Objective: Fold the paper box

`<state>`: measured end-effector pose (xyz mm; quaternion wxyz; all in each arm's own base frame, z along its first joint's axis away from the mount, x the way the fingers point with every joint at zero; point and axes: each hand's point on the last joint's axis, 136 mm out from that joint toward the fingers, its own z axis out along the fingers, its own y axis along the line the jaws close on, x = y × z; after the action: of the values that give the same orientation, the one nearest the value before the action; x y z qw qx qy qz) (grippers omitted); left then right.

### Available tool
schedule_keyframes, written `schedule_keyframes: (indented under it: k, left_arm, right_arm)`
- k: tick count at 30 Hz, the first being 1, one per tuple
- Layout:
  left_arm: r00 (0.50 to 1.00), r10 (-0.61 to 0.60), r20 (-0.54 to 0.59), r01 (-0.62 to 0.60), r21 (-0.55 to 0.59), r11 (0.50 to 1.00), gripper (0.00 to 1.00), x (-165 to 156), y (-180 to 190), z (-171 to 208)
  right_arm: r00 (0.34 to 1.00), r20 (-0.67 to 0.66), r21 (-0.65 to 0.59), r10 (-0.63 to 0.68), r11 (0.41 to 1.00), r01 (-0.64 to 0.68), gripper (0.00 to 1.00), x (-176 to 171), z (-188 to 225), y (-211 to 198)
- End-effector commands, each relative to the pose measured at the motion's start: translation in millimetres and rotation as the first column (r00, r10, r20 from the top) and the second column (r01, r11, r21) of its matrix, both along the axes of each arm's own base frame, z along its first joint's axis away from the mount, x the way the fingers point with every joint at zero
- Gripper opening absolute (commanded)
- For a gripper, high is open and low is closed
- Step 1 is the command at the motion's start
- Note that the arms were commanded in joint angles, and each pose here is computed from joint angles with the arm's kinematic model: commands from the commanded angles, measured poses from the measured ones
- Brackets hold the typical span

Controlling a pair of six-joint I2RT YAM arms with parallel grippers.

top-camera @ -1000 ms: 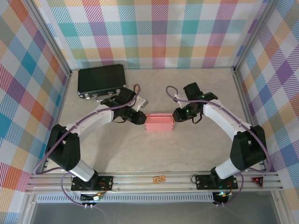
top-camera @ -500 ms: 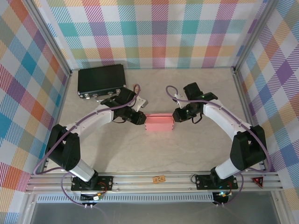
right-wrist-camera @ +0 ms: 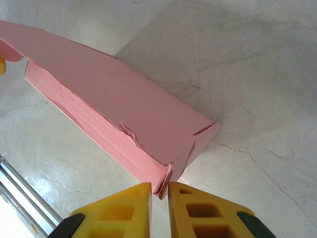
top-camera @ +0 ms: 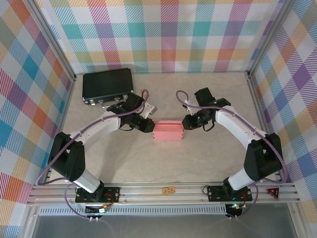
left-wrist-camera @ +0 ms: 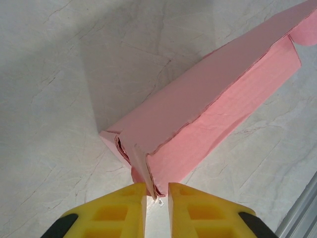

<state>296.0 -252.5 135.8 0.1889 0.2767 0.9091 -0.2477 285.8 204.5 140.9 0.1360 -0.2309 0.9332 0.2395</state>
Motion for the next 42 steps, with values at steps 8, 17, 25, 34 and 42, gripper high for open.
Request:
schedule_keyframes:
  k: [8,17,25,34,42]
  left_arm:
    - [1.0,-0.021,-0.002,0.021,-0.013,1.0,0.18,-4,-6,0]
    - [1.0,-0.015,-0.001,0.015,-0.002,1.0,0.16,-4,-4,-2]
    - [1.0,-0.002,0.021,0.002,0.016,1.0,0.16,-2,1,-1]
    - [1.0,-0.008,0.003,0.008,0.018,1.0,0.16,-6,0,-7]
    - [1.0,-0.009,-0.003,0.009,0.023,1.0,0.16,-6,-1,-10]
  right_arm:
    - [1.0,-0.026,0.043,0.013,0.999,-0.012,0.17,-1,2,11]
    - [0.999,-0.043,0.046,0.005,0.999,-0.003,0.18,-2,0,12]
    - [0.999,-0.037,0.034,-0.001,0.999,0.002,0.18,-2,0,10]
    - [0.999,-0.041,0.042,0.0,0.999,0.001,0.18,-2,1,11]
    - [0.999,-0.048,0.05,0.004,0.999,-0.001,0.17,-3,2,13]
